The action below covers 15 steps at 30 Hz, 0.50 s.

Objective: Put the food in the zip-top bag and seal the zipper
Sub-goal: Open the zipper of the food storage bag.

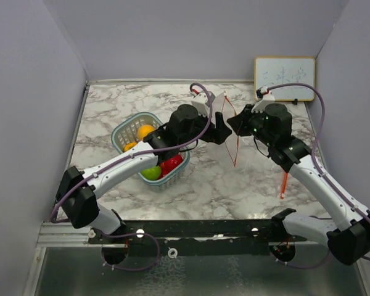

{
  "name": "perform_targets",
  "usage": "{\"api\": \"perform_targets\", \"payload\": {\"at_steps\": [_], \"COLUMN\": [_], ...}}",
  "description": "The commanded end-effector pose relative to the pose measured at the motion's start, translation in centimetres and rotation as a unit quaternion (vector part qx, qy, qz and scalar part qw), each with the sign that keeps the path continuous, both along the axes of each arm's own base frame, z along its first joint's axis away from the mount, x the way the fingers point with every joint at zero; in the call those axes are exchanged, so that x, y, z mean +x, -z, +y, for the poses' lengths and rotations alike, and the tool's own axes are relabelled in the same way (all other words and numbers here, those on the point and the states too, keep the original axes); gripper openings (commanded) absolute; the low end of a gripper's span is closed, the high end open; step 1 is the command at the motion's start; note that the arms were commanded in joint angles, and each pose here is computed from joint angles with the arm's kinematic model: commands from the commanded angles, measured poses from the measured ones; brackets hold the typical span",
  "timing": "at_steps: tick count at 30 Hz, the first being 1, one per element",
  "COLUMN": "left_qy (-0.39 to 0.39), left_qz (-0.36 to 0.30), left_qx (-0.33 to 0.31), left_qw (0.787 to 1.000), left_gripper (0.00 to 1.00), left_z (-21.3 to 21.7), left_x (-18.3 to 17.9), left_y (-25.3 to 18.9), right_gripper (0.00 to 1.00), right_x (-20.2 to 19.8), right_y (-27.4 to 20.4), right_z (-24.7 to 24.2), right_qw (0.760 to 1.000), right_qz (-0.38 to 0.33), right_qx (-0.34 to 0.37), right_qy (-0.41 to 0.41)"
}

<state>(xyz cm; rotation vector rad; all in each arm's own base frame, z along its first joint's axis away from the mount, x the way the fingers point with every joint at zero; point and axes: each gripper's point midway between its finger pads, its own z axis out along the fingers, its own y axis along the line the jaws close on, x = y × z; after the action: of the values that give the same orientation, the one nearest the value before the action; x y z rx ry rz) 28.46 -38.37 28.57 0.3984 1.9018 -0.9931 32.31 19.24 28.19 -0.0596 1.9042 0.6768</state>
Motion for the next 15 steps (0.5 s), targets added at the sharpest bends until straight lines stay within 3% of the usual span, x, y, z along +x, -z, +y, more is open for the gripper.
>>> {"api": "perform_targets", "payload": {"at_steps": [1,10,15], "left_qy": [-0.033,-0.103,-0.147], "left_qz": [0.007,-0.009,-0.034], "left_qx": [0.017,0.065,0.098], "left_qw": [0.999,0.993,0.984], "left_gripper": [0.73,0.56,0.13], "left_z": [0.4,2.1,4.3], "left_x": [1.2,3.5,4.5], "left_y": [1.9,4.3,3.9], "right_gripper": [0.01,0.01,0.01], "right_x": [0.6,0.3,0.3], "right_y": [-2.1,-3.0,-3.7], "right_z": [0.3,1.0,0.0], "right_qw": [0.999,0.999,0.998], "right_qz": [-0.033,-0.040,-0.047], "right_qx": [-0.004,-0.011,-0.029], "right_qy": [0.016,0.015,0.037]}}
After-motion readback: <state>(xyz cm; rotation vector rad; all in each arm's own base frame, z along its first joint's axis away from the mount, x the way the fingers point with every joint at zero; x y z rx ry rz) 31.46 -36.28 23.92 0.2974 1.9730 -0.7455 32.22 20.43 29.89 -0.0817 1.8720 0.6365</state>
